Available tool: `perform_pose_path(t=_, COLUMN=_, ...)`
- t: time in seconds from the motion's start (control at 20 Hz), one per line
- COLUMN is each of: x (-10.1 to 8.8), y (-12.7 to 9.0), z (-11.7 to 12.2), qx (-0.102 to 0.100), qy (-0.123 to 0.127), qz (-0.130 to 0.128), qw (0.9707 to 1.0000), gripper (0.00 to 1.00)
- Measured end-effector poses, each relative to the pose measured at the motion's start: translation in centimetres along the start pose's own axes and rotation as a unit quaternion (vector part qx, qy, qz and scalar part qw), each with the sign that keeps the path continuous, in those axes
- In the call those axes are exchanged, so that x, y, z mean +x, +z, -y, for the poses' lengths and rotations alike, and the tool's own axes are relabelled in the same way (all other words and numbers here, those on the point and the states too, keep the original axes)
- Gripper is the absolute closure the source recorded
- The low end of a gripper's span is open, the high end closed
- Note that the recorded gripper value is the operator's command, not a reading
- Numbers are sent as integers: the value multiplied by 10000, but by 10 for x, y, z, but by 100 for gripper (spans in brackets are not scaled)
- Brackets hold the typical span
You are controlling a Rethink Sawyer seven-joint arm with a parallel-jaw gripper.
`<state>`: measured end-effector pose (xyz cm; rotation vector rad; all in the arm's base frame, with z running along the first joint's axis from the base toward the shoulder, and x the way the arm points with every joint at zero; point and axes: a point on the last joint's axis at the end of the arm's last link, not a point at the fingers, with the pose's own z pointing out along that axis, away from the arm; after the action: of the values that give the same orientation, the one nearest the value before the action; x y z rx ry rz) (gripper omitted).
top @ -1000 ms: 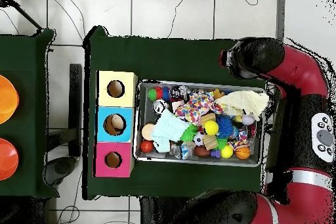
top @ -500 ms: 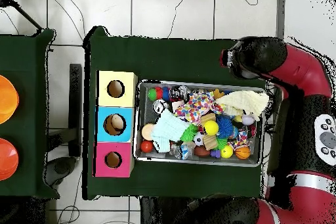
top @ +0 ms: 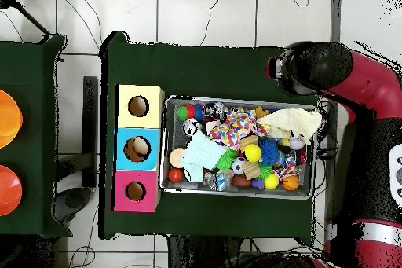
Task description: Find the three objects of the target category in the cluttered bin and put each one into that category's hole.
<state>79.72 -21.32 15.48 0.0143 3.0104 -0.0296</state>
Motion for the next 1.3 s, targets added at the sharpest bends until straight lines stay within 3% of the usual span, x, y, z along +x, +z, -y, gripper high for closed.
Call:
perform_pose_path(t=0.35, x=2, y=-12, z=4, qx=25, qy=17, qz=20, qw=10000, gripper=0)
perform_pose_path(t=0.65, x=12, y=-7, z=9, qx=-9, qy=61, qz=-70, qw=10000, gripper=0)
perform_pose_path(t=1.3, x=49, y=-7, z=14, qx=-122, qy=141, qz=-382, qw=9991, gripper=0)
